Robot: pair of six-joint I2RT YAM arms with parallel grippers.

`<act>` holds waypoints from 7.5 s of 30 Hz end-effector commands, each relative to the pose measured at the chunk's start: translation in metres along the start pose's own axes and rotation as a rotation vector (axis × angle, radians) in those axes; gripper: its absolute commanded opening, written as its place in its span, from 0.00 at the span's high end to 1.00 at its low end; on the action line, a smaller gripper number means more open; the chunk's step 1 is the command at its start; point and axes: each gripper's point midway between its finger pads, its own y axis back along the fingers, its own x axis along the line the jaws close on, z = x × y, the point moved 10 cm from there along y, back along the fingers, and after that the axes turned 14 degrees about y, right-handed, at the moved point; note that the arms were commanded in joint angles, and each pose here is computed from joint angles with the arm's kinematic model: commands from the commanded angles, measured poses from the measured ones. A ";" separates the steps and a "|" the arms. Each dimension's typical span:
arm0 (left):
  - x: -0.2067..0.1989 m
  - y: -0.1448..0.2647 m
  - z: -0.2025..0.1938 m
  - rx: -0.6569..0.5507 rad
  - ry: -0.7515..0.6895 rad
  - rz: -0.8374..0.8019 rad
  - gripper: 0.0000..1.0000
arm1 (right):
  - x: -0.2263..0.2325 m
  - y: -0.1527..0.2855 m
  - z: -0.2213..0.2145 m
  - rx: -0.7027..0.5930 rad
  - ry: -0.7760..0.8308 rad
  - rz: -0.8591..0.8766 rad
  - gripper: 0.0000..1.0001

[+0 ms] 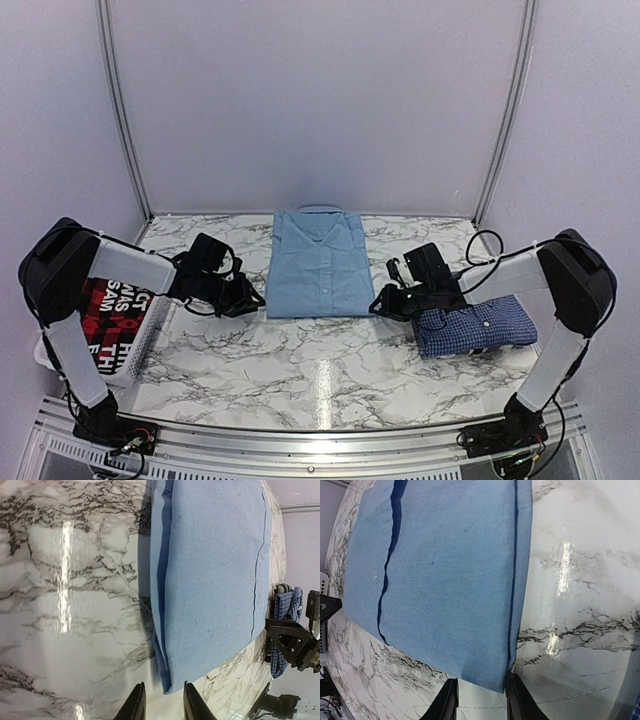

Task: Fold and stack the long sleeve shirts
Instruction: Smooth out the 2/3-rectangle-folded shirt at the center of the board, then move the 2/3-rectangle-folded shirt to the center of the board, then fold the 2/3-rectangle-folded shirt at the center of the board, then smooth out the square-folded shirt at the center of the board.

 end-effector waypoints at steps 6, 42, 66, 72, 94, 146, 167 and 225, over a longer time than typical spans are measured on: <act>0.006 -0.006 -0.028 0.024 0.013 -0.014 0.71 | -0.010 -0.006 -0.011 0.019 -0.017 -0.003 0.71; 0.001 -0.033 -0.021 0.013 0.059 0.005 0.91 | -0.014 -0.012 -0.007 -0.019 -0.070 0.087 0.85; 0.012 0.051 -0.123 -0.014 0.088 -0.067 1.00 | 0.045 0.071 -0.078 -0.036 -0.083 0.167 1.00; -0.009 0.082 -0.144 -0.058 0.036 -0.102 1.00 | 0.064 0.109 -0.085 -0.089 -0.071 0.206 1.00; -0.105 0.032 0.062 -0.118 0.021 -0.106 1.00 | 0.015 0.034 0.145 -0.169 0.039 0.068 1.00; -0.012 -0.026 0.082 -0.127 0.059 0.110 1.00 | 0.025 -0.111 0.207 -0.184 0.190 0.222 0.72; -0.010 0.007 0.065 -0.145 0.066 0.073 0.66 | 0.006 -0.054 0.190 -0.208 0.204 0.048 0.66; 0.009 -0.004 0.052 -0.098 0.039 0.195 0.70 | 0.200 -0.115 0.035 0.005 0.577 -0.132 0.61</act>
